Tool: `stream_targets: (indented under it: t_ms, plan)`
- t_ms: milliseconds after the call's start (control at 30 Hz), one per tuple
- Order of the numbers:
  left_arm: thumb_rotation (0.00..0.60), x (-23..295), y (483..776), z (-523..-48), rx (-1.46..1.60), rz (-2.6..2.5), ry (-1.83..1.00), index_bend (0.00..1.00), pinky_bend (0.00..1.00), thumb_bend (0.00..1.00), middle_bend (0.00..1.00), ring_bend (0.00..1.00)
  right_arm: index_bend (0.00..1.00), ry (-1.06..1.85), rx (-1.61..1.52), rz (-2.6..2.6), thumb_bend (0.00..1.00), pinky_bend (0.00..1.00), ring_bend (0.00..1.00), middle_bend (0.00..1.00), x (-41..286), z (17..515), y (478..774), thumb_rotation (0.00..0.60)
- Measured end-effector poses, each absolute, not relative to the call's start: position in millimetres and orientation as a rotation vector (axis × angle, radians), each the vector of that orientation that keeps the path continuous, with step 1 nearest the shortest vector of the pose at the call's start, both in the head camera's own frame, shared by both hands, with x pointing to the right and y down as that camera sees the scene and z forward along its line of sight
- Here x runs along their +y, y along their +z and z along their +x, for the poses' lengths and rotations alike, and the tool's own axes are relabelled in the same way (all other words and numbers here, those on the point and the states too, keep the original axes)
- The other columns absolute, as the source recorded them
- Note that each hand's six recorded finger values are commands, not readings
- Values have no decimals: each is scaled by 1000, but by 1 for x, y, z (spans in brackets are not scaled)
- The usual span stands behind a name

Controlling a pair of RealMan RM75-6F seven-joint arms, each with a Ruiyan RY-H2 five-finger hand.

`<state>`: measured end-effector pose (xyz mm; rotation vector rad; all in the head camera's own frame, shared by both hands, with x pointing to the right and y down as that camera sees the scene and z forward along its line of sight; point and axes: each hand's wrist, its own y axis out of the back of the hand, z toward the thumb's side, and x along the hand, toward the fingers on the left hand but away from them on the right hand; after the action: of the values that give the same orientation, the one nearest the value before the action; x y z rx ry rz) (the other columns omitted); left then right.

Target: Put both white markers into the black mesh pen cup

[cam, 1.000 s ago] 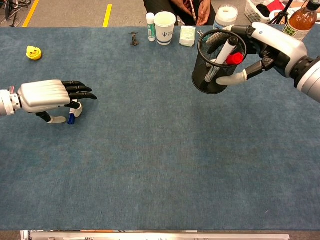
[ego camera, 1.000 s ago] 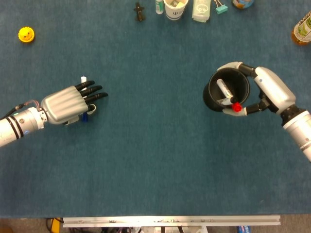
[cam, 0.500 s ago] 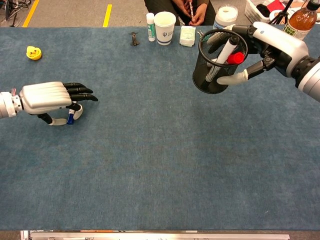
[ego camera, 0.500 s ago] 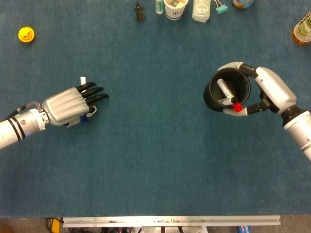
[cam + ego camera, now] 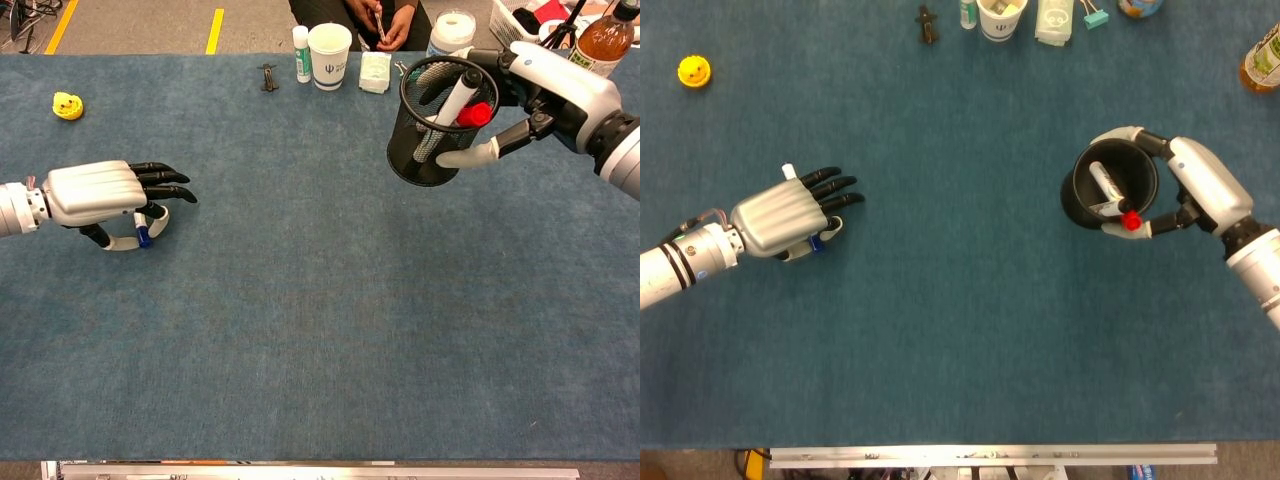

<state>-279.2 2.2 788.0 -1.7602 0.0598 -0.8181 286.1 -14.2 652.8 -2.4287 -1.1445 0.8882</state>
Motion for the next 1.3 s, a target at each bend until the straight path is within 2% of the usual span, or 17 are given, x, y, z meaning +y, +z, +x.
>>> stream_targets:
  t_ms: [400,800,1300]
  plan:
    - [600,-6,765,-273,261,-1885,-770,578,86,327,145,27,425,890,-1119,-2440,408,366,330,365,-14,283,655,600]
    - [600,-15,715,-267,494,-2023,-700,584,86,326,146,27,425,862,-1092,-2492,408,366,329,364,-12,266,667,600]
    - [600,-32,651,-258,758,-2170,-668,593,86,327,146,27,425,786,-1028,-2539,409,366,329,365,-12,221,689,600]
